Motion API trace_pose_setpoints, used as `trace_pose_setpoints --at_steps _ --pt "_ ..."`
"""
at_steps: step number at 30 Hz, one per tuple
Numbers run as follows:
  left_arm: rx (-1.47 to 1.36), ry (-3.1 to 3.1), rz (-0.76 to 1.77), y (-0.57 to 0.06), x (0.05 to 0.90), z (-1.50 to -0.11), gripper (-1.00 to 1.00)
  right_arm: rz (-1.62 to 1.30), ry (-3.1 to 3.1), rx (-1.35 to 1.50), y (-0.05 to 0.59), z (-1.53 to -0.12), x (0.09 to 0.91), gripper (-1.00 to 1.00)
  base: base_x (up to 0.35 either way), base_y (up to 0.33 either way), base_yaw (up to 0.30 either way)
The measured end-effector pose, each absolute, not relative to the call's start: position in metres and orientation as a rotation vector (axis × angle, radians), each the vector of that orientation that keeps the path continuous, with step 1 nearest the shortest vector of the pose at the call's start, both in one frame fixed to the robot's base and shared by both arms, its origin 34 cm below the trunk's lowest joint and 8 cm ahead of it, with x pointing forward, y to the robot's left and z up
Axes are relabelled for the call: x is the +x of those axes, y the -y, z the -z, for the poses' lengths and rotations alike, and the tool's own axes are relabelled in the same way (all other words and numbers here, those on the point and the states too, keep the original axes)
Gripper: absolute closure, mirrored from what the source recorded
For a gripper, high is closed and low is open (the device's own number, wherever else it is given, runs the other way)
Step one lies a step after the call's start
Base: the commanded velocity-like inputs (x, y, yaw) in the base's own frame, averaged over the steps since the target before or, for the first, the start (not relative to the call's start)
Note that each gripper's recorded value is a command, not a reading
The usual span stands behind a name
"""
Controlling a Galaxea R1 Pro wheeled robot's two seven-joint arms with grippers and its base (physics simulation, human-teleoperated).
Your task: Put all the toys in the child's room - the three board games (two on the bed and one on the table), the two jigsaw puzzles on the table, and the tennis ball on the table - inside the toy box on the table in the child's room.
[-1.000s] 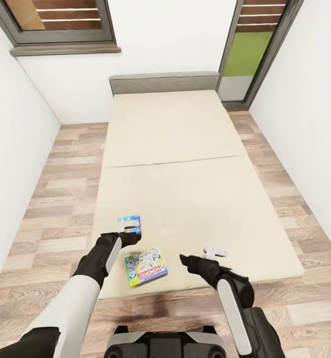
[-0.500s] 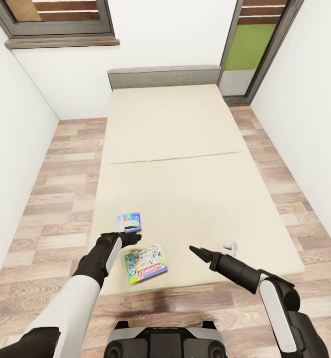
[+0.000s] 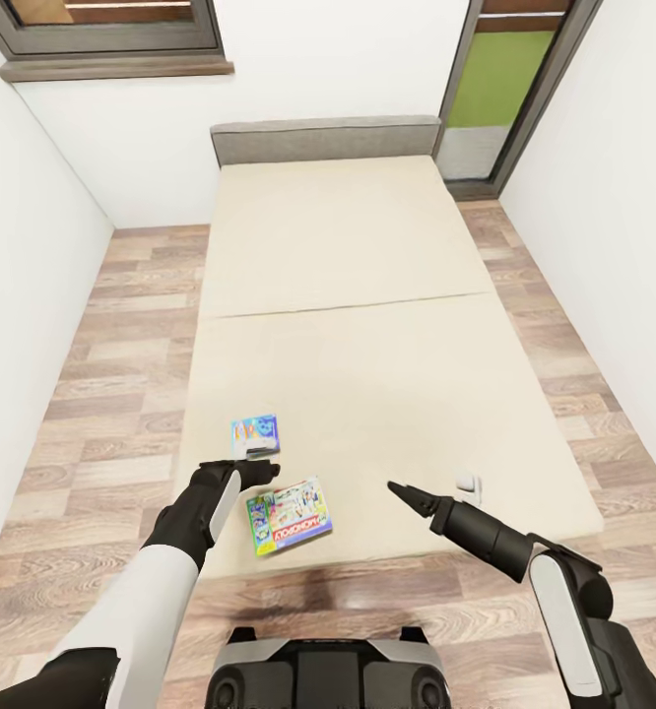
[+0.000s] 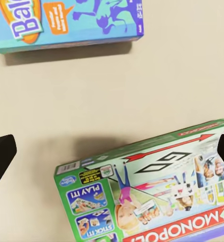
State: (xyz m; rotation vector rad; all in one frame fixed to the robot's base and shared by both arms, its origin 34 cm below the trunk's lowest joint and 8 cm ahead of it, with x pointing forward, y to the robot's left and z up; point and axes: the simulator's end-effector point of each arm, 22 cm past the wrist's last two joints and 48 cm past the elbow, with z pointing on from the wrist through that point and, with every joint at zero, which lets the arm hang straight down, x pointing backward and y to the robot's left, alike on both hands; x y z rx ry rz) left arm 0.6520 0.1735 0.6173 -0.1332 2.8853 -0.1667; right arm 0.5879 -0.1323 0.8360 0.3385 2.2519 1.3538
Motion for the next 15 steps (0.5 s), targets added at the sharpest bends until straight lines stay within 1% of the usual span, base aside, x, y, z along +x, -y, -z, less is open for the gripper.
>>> trace_pose_setpoints --at_steps 15 --pt "-0.135 -2.909 0.174 -0.172 0.642 -0.604 -1.00 -1.359 -2.259 0.367 0.131 -0.826 0.586 -1.00 0.000 0.000 0.000"
